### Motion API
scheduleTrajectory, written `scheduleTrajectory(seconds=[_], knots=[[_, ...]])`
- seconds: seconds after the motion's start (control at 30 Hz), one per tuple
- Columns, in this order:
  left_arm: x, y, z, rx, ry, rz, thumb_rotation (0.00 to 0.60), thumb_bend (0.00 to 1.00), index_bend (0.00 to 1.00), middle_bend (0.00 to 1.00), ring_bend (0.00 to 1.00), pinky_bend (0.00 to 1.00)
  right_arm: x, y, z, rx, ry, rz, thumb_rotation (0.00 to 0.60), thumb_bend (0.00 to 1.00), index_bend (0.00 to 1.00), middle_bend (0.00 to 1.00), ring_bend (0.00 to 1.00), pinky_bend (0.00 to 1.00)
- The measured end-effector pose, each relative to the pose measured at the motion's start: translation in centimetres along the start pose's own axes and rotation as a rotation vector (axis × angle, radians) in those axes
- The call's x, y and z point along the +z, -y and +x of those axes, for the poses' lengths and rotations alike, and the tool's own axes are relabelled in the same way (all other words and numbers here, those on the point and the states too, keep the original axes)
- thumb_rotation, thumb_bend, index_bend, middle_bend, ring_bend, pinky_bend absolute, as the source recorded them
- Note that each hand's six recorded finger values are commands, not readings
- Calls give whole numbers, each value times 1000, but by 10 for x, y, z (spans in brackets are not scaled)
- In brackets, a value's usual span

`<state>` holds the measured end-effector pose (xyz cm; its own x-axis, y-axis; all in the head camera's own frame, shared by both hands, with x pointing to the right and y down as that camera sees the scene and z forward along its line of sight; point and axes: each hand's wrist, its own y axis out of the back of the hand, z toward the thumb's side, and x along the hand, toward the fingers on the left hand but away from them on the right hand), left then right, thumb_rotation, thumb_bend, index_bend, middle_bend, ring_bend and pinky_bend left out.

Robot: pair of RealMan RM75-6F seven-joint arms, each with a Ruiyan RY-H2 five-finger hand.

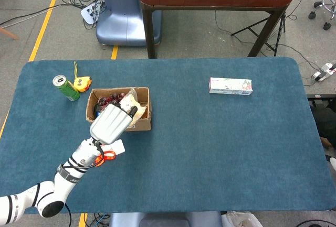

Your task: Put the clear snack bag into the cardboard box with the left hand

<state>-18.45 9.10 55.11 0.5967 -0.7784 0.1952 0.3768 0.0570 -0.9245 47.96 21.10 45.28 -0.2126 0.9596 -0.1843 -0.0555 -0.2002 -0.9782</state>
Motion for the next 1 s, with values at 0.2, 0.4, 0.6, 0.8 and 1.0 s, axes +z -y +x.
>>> scheduleTrajectory(seconds=[0.2,0.4,0.6,0.8,1.0], knots=[[-3,13,13,-13,-24,18,600,297,704,915,796,908,0,1,0,9,1,0,600,97,168,325,215,335],[-9,34,16,-62,-46,14,600,297,459,795,727,881,0,2,-1,13,2,1,600,97,168,325,215,335],[-14,45,12,-100,-70,17,600,234,27,542,663,872,1,3,-1,21,1,3,600,97,168,325,215,335],[-20,46,5,-120,-101,32,600,168,0,364,648,872,2,5,-1,25,0,5,600,97,168,325,215,335],[-25,42,-8,-131,-131,52,600,168,0,339,643,868,2,5,-1,26,-2,6,600,98,168,325,215,335]])
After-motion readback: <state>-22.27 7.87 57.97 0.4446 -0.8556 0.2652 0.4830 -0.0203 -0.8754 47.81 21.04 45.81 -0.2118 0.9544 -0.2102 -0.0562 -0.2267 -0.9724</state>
